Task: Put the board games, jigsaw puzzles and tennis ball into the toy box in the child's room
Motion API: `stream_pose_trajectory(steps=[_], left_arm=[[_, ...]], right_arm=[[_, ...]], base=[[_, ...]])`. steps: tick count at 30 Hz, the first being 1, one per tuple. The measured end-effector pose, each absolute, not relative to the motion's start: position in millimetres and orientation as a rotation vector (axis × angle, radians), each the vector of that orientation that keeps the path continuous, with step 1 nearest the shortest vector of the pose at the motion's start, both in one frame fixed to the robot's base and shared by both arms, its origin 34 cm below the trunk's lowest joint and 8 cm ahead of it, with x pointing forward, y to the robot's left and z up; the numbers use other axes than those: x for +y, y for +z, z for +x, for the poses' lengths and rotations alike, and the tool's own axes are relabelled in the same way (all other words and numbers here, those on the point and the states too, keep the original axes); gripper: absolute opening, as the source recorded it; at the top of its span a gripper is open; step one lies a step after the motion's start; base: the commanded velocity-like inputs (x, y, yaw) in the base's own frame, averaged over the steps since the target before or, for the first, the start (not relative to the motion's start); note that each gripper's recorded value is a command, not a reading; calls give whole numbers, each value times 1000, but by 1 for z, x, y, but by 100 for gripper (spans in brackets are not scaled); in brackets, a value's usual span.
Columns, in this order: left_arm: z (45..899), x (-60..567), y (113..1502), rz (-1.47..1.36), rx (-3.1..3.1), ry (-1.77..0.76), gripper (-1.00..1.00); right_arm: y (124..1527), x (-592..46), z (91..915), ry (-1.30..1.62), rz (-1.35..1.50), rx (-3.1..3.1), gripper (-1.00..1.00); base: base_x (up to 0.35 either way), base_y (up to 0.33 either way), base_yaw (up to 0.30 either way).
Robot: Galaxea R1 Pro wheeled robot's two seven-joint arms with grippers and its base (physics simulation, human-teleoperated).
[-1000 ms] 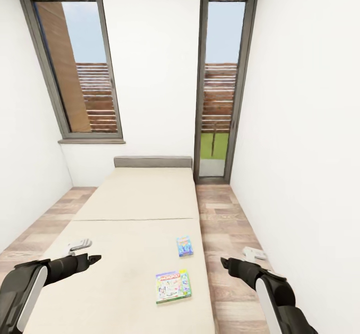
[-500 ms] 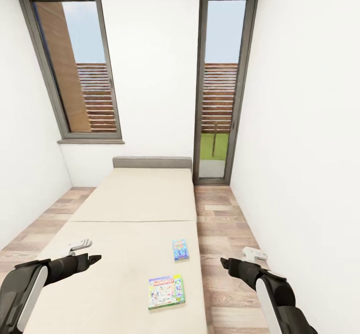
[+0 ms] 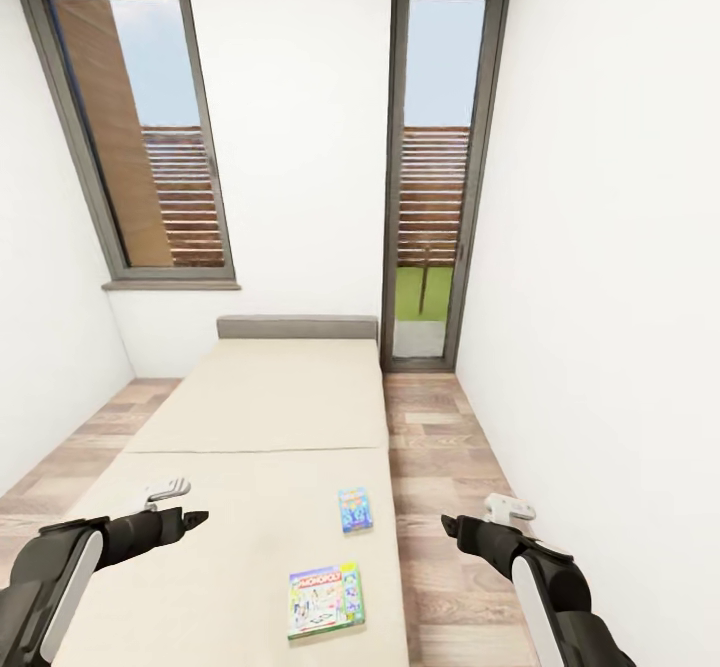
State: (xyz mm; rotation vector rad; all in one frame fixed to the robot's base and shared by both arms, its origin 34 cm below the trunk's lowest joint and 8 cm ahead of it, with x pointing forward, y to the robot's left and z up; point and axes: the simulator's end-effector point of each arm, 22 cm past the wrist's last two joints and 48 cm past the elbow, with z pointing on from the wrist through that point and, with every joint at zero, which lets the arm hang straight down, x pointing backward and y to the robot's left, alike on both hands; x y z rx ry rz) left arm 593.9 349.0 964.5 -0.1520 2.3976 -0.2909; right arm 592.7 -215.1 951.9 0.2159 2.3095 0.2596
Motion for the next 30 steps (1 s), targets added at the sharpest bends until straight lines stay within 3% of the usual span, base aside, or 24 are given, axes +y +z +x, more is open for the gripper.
stream_pose_trajectory(steps=[30], left_arm=[[594, 349, 965, -150, 2396, -289, 100]], right_arm=[[948, -213, 591, 243, 200, 2321, 100]], base=[[110, -25, -19]])
